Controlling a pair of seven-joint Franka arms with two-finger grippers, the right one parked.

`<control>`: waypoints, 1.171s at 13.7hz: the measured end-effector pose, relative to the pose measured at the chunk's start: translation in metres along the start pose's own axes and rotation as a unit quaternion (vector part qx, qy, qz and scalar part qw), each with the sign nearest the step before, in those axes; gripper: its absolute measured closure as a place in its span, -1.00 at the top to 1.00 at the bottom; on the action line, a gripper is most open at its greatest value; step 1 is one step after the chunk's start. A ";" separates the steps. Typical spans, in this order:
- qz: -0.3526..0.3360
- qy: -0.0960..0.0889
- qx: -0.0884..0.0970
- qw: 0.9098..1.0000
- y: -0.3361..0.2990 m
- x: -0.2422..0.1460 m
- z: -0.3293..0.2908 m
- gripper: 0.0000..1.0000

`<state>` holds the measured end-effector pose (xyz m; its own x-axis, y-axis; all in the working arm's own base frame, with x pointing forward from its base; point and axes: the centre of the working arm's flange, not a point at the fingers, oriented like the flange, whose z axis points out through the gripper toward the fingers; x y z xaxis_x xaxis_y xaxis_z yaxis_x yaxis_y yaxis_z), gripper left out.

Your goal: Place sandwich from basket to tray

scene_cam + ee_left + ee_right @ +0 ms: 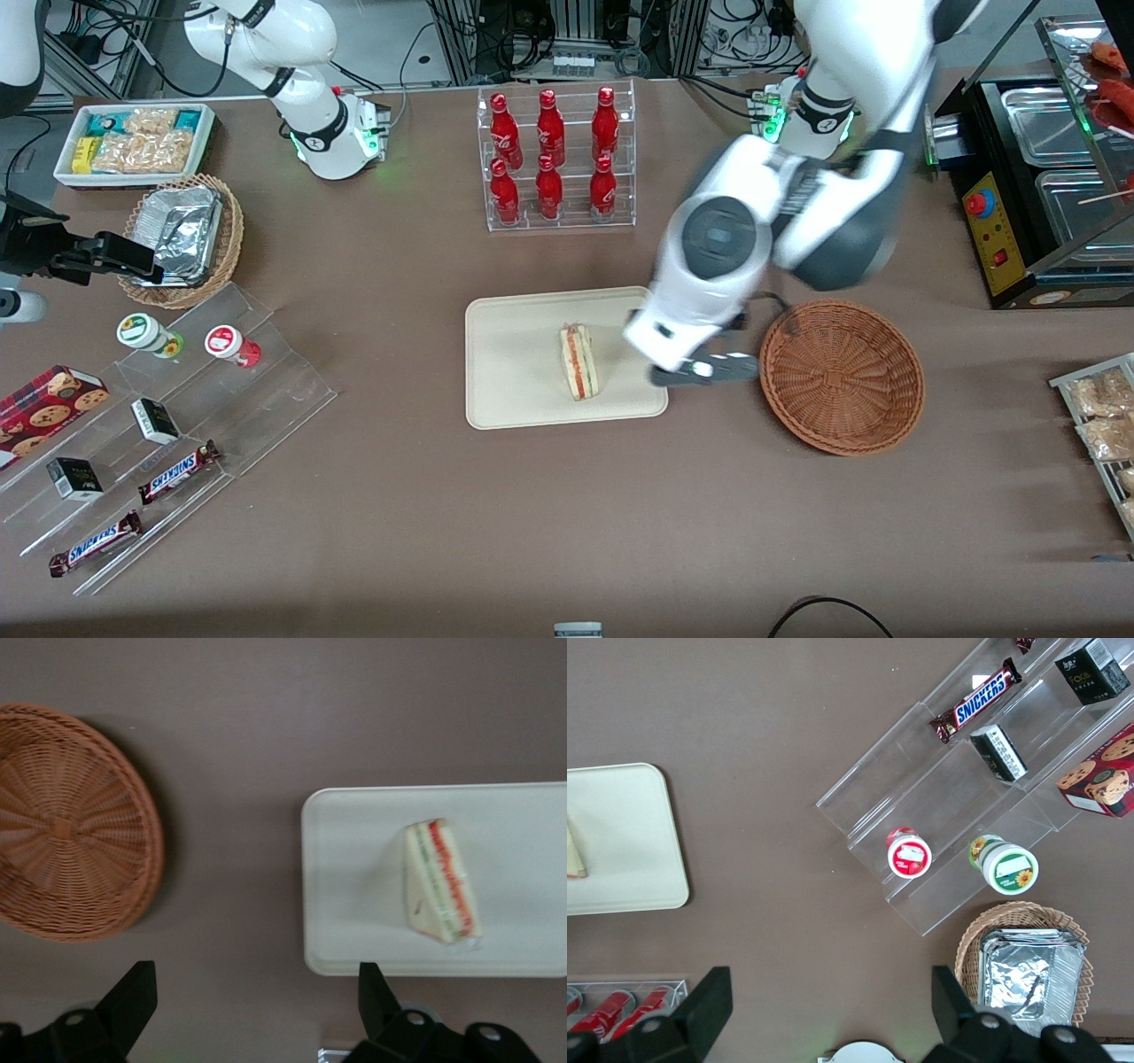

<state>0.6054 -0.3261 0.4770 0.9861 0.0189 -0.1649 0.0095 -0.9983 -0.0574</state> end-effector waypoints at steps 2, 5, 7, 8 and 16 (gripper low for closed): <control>0.021 -0.010 -0.006 1.000 -0.057 0.008 -0.011 1.00; 0.024 -0.013 -0.009 1.000 -0.122 0.007 -0.022 1.00; 0.024 -0.012 -0.011 1.000 -0.153 0.006 -0.028 1.00; 0.024 -0.012 -0.011 1.000 -0.164 0.005 -0.031 1.00; 0.039 -0.035 -0.010 0.999 -0.258 -0.038 -0.059 1.00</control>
<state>0.5755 -0.0729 0.5562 0.9699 -0.0555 -0.2369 -0.0627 -0.9978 -0.0229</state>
